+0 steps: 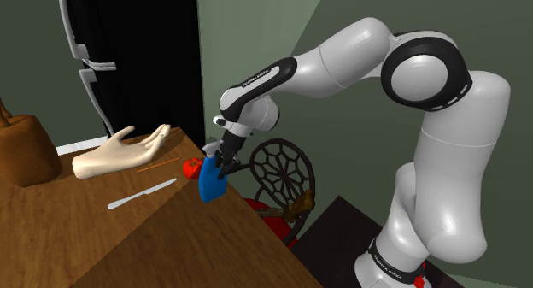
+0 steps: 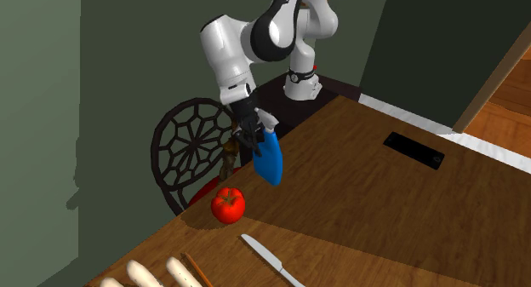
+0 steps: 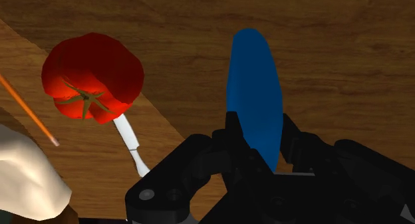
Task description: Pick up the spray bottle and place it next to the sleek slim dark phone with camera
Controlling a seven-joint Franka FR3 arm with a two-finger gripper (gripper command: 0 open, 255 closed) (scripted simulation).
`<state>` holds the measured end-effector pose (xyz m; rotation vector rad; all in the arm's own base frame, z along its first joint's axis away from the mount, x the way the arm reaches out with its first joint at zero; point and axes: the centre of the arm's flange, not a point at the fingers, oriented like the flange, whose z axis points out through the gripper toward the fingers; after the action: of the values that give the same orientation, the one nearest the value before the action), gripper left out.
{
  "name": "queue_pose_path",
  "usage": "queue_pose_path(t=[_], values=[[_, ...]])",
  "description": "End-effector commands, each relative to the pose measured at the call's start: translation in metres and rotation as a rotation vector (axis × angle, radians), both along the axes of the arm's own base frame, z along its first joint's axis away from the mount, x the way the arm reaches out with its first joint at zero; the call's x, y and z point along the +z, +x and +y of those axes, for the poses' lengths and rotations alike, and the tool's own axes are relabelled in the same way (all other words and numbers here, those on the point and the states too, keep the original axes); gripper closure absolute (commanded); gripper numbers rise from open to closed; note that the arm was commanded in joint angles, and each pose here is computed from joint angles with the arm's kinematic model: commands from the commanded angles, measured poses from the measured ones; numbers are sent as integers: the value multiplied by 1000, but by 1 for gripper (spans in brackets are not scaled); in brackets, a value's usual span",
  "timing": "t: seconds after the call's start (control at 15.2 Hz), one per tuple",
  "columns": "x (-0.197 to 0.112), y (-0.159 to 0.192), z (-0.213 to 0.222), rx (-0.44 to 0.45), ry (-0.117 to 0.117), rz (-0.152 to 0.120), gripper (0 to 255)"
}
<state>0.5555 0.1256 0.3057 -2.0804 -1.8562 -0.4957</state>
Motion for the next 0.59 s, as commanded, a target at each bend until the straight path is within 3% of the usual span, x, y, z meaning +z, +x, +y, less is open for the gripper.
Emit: queue_pose_path(t=[0.0, 0.53], values=[[10, 1, 1, 0, 0, 0, 255], [52, 1, 1, 0, 0, 0, 255]])
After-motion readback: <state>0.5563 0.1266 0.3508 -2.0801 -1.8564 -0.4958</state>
